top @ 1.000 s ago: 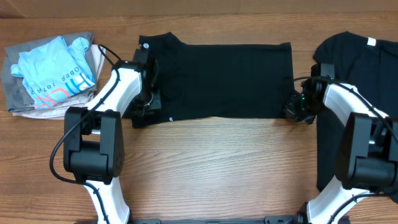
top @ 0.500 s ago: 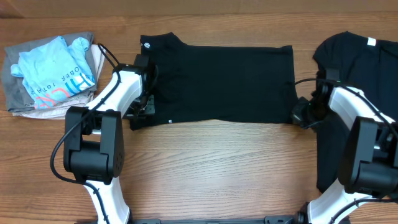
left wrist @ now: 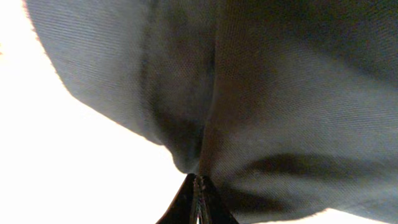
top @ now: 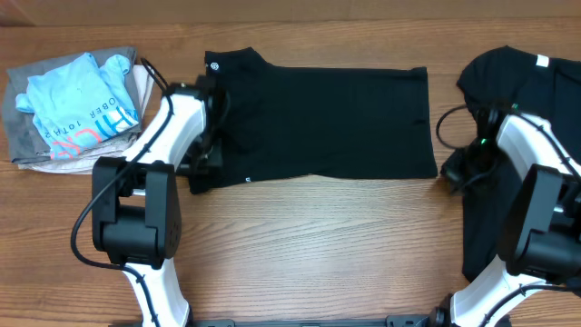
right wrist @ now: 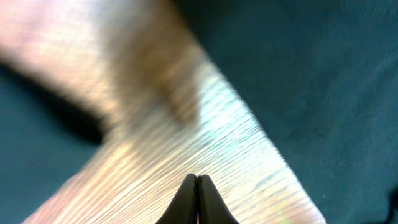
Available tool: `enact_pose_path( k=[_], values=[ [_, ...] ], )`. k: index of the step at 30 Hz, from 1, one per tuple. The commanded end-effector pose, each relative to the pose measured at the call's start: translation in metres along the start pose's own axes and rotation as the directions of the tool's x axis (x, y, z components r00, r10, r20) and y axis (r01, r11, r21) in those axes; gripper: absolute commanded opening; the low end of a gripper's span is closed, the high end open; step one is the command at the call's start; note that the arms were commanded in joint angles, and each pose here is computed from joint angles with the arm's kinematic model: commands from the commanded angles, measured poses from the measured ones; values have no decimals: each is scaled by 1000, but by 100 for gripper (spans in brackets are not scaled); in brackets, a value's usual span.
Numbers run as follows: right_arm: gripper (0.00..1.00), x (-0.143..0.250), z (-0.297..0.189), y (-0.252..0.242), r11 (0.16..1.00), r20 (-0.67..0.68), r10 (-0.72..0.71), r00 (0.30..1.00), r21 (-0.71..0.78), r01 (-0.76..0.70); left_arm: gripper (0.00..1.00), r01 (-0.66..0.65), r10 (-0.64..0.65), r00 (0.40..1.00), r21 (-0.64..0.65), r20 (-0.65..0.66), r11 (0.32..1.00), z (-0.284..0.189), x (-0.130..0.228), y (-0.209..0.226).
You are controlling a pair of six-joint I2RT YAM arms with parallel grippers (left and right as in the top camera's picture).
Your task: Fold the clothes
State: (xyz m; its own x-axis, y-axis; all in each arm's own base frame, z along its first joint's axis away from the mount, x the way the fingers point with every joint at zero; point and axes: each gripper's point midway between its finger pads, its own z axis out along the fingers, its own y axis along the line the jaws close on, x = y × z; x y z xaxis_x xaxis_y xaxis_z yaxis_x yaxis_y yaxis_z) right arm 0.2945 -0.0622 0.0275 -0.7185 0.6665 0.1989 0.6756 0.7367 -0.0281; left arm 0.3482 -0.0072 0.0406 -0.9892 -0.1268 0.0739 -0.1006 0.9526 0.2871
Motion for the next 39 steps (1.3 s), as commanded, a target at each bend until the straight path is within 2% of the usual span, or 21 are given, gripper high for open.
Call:
enact_pose_path(
  k=[1, 2, 6, 11, 19, 24, 39],
  values=[
    [4, -3, -35, 41, 973, 48, -145, 988, -173, 151, 4, 37, -46, 995, 100, 93, 994, -43, -22, -5],
    [4, 0, -40, 53, 957, 54, -185, 981, -216, 192, 4, 33, -48, 993, 141, 106, 989, -52, -25, -10],
    [4, 2, -37, 68, 947, 79, -223, 972, -218, 235, 5, 23, -49, 994, 248, 98, 968, -61, -25, -28],
    [4, 4, -30, 85, 936, 94, -264, 960, -215, 279, 4, 16, -28, 999, 334, 31, 943, -50, -14, -47],
    [4, 3, -28, 100, 922, 131, -297, 946, -220, 320, 4, 6, -14, 1000, 470, 15, 882, -31, -10, -82],
    [4, 3, -28, 100, 922, 130, -297, 946, -220, 320, 4, 27, -29, 1000, 474, -5, 880, -13, -6, -88],
    [5, 2, -29, 100, 921, 134, -297, 945, -221, 321, 4, 17, -94, 988, 519, 123, 855, -2, -33, -109]
  ],
)
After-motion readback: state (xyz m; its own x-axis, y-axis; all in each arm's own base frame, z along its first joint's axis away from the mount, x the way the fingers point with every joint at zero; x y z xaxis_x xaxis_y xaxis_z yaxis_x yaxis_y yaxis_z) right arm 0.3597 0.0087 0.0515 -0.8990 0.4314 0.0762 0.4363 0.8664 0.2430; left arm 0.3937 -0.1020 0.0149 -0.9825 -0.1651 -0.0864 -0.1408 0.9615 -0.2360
